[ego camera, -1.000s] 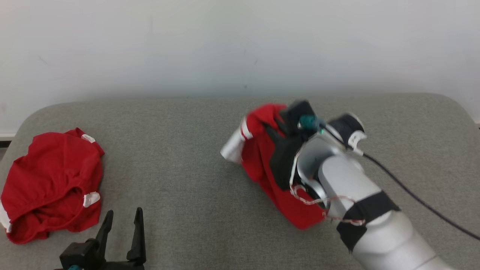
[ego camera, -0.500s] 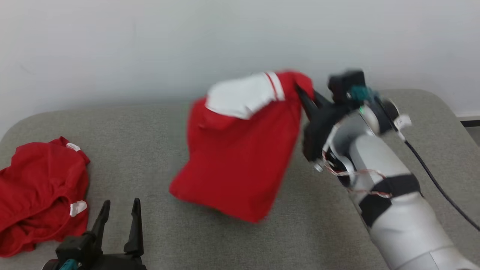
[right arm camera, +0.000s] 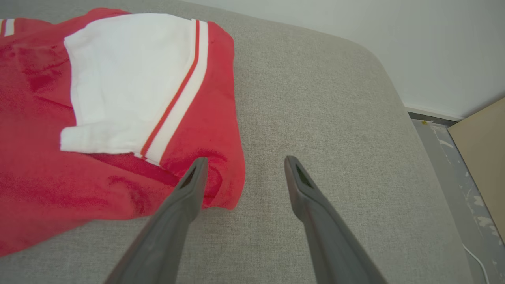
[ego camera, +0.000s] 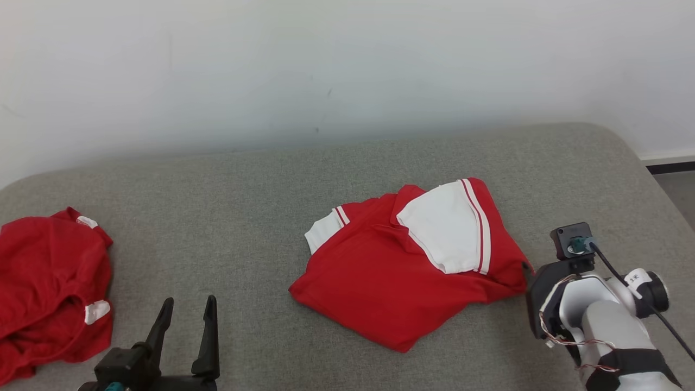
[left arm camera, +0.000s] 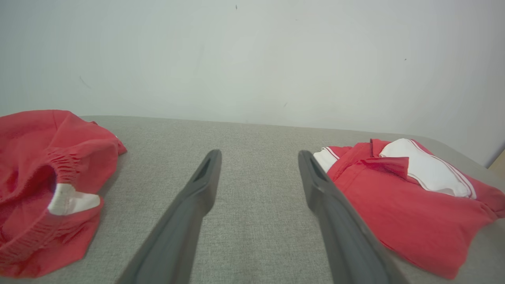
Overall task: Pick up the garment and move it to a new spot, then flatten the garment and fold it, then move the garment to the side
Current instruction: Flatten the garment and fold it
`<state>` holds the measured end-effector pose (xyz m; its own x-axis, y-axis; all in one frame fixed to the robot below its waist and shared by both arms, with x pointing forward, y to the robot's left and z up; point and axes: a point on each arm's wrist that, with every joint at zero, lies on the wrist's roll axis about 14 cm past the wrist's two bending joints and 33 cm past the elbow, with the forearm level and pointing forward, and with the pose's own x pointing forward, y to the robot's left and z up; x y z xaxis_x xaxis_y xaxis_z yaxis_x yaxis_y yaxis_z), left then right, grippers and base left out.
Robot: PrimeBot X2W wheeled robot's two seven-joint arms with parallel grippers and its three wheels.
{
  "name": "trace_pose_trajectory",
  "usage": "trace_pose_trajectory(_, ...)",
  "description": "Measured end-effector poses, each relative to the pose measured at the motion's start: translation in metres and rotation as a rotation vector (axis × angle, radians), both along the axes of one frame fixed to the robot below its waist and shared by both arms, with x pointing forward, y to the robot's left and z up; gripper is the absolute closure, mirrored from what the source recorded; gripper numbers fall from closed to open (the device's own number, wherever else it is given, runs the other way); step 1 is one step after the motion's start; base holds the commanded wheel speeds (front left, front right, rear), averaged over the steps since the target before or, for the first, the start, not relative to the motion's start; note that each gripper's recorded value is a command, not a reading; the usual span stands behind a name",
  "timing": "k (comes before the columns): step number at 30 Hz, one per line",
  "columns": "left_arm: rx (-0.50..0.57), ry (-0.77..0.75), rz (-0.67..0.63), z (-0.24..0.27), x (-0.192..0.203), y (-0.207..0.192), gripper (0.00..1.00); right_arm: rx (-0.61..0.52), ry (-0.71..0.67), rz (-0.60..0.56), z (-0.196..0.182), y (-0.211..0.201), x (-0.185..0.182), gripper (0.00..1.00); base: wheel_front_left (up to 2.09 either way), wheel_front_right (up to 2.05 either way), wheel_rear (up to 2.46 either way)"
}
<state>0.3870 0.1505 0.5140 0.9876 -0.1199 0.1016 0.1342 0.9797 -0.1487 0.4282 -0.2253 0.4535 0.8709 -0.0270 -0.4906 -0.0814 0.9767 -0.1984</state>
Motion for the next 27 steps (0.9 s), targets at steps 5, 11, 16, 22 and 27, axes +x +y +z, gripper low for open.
trace_pose_trajectory(5, -0.004, -0.001, -0.004, 0.000, -0.002, -0.002, 0.00, -0.063, -0.052, -0.033, 0.024, -0.019, 0.002, 0.00, 0.00, 0.00, 0.00)
trace_pose_trajectory(11, -0.008, 0.011, -0.002, -0.004, -0.004, 0.000, 0.00, -0.074, -0.094, 0.071, 0.046, 0.026, 0.015, 0.00, 0.00, 0.00, 0.00)
trace_pose_trajectory(16, -0.011, 0.019, 0.006, -0.006, -0.001, 0.004, 0.00, -0.119, -0.008, 0.187, 0.028, 0.064, 0.020, 0.00, 0.00, 0.00, 0.00)
trace_pose_trajectory(22, -0.008, 0.025, 0.023, -0.008, 0.006, 0.011, 0.00, -0.170, 0.112, 0.267, -0.004, 0.083, 0.029, 0.00, 0.00, 0.00, 0.00)
trace_pose_trajectory(27, 0.002, 0.039, 0.042, -0.013, 0.012, 0.019, 0.00, -0.204, 0.198, 0.307, -0.029, 0.090, 0.034, 0.00, 0.00, 0.00, 0.00)
